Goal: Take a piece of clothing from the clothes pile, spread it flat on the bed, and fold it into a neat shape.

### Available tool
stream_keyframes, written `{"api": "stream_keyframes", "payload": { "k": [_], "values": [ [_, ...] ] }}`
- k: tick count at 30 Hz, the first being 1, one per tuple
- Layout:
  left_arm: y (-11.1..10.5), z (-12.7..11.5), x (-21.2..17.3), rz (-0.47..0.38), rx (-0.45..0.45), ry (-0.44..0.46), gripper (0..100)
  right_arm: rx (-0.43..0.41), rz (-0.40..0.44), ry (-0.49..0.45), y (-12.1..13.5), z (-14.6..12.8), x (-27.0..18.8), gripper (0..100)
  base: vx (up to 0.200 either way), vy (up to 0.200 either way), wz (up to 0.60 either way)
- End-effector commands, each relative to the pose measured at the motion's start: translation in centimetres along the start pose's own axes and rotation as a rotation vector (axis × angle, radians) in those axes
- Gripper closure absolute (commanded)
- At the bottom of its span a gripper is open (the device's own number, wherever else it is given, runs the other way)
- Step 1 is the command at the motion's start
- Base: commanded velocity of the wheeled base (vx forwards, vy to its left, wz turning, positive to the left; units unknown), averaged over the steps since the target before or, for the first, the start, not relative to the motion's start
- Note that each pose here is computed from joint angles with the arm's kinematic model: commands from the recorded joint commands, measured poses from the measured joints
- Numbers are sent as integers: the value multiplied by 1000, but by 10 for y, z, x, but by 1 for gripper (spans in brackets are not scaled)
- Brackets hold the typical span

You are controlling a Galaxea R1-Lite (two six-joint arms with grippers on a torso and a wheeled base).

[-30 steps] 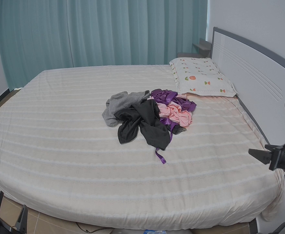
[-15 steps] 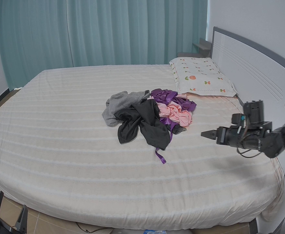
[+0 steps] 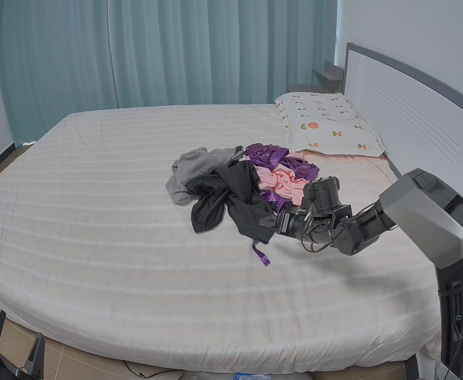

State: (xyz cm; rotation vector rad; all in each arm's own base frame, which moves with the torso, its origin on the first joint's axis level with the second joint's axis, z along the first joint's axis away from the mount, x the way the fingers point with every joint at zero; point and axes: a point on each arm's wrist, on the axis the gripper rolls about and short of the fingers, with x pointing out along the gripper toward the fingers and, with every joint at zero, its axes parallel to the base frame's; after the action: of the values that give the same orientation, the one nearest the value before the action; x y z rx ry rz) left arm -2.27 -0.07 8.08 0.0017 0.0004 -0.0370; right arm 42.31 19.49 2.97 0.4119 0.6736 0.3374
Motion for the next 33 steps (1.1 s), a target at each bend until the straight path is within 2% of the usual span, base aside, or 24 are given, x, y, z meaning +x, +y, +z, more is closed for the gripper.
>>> {"api": "stream_keyframes", "payload": {
  "k": [1,8,12,31,32,33],
  "values": [
    [0,-5,0,-1,0,0,0,23,-6,49,-2,-24,34,0,0,0,0],
    [0,-5,0,0,0,0,0,106,15,43,9,-22,54,0,0,0,0],
    [0,-5,0,0,0,0,0,179,-11,48,7,-22,66,0,0,0,0],
    [0,-5,0,-1,0,0,0,240,-61,9,4,-18,88,0,0,0,0],
    [0,-5,0,0,0,0,0,241,-61,9,4,-18,88,100,0,0,0],
    [0,-5,0,0,0,0,0,254,-61,5,5,-17,88,100,0,0,0]
  ]
}}
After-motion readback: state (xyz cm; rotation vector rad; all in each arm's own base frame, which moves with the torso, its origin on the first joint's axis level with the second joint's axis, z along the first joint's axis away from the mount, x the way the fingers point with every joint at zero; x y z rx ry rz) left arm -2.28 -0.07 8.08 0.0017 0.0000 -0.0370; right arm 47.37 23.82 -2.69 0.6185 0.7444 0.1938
